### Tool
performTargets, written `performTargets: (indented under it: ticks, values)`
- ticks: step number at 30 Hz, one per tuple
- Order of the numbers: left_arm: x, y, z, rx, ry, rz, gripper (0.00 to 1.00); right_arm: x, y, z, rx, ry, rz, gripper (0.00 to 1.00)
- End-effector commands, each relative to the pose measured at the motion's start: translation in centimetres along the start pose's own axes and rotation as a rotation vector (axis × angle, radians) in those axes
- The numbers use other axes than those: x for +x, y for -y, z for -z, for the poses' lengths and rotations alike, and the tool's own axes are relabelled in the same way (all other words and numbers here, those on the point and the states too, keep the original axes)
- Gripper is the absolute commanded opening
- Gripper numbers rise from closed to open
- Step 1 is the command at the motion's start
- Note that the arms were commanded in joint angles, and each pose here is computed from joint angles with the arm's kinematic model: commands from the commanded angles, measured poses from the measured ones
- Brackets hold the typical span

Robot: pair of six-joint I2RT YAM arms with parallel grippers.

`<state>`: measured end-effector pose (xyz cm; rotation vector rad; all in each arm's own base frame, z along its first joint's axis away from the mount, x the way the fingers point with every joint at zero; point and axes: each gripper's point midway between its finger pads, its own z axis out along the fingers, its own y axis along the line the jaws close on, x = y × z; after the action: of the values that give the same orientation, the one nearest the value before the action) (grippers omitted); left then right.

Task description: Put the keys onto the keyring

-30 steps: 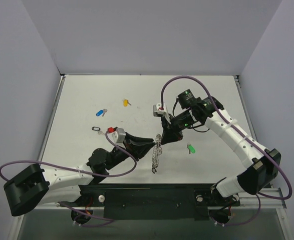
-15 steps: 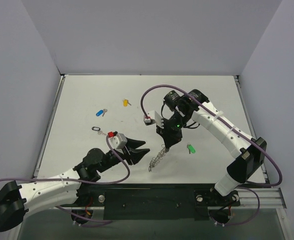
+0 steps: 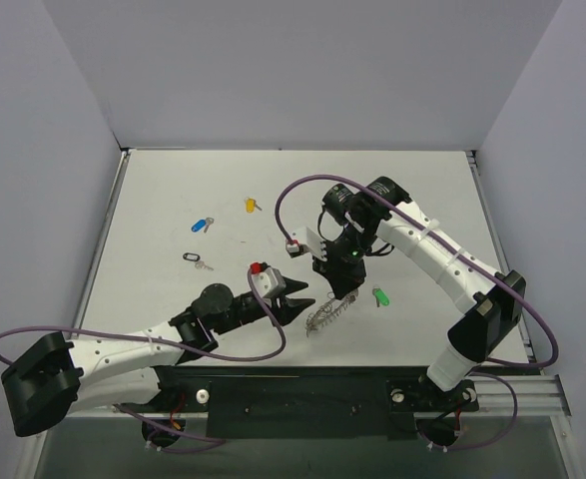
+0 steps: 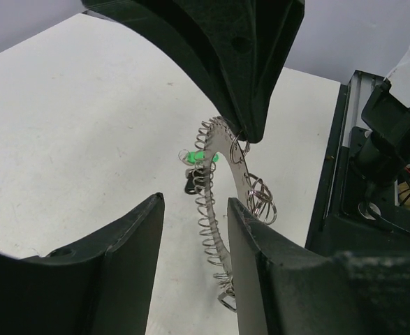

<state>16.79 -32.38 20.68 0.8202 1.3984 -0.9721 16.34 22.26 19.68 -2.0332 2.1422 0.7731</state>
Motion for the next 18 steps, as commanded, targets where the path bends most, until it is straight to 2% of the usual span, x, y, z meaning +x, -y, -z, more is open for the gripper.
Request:
performTargets:
  ticks: [1,9,18]
  values:
    - [-4.6,1.4,-1.6,0.075,0.148,-0.048,0.50,0.2,-0.9,0.4,-0.033,-0.029,-0.001,0.00]
    - [-5.1,2.9,-2.9,0.147,0.184,-0.006,0.39,0.1,-1.0,0.2,-0.047,-0.022,0.004,0.00]
    - [-4.7,3.8,-3.7,0.183,0.181,0.013,0.36,-0.2,-1.2,0.2,-0.052,-0.016,0.017,0.00]
